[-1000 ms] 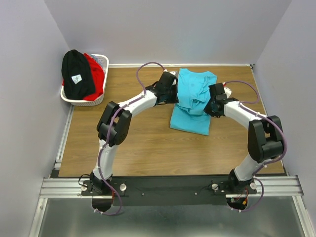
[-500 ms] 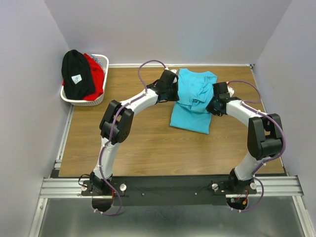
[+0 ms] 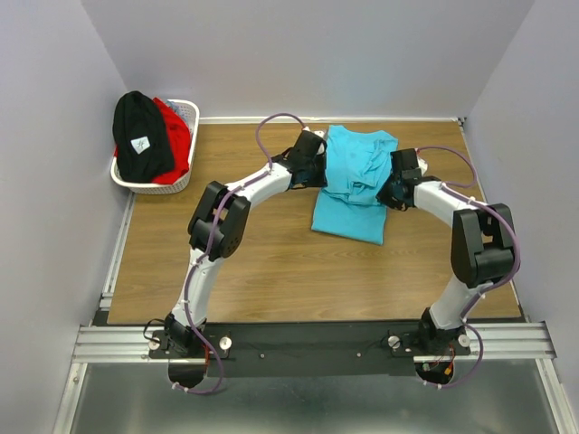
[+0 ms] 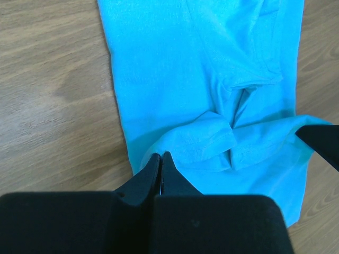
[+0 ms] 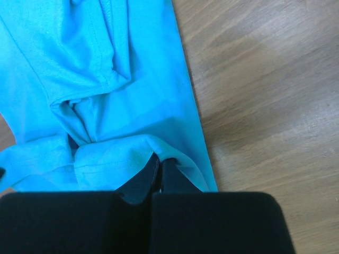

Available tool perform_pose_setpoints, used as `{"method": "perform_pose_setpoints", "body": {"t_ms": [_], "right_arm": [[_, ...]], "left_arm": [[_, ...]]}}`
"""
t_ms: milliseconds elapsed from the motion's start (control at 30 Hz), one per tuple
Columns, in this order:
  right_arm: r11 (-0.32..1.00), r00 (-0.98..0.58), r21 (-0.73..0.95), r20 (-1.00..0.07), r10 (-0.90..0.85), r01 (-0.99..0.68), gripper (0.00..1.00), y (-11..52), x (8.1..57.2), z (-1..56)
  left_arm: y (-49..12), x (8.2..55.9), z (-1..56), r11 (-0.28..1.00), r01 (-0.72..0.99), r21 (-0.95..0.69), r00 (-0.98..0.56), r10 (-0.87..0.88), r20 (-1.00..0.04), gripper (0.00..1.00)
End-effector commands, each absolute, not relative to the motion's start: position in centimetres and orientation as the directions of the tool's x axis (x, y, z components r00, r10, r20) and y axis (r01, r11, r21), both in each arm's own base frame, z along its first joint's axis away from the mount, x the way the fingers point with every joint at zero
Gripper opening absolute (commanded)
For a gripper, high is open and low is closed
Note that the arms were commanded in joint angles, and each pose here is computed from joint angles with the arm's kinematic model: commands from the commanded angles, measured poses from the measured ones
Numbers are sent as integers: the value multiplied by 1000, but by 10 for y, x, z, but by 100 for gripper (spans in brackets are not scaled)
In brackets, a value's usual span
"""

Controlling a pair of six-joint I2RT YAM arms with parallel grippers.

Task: Fold and stack the t-shirts
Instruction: Fold the tshirt

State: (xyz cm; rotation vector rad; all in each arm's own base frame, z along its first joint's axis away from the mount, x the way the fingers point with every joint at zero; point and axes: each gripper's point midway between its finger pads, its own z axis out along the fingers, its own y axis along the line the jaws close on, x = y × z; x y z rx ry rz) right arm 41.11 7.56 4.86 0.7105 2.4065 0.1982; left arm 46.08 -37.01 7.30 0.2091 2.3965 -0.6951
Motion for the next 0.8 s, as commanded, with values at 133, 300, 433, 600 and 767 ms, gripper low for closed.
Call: {"method": "perform_pose_setpoints", "body": {"t_ms": [133, 300, 433, 600, 767], "right_arm": [[852, -668, 326, -528, 524, 411, 2, 79, 428, 51], [851, -671, 324, -524, 524, 412, 9, 78, 430, 49], [854, -671, 327, -529, 520, 404, 32, 79, 434, 50], [855, -659, 352, -544, 518, 381, 52, 78, 447, 62], [867, -652, 364, -572, 497, 341, 72, 80, 460, 78]], "left_arm": [[-381, 475, 86, 823, 367, -434, -760, -4, -649, 0], [-384, 476, 78, 818, 375, -437, -770, 11, -638, 1], [-385, 478, 76, 817, 380, -433, -769, 19, -639, 15], [-384, 487, 89, 820, 395, -414, -741, 18, -672, 37], [-377, 500, 116, 821, 405, -402, -702, -2, -712, 47]]}}
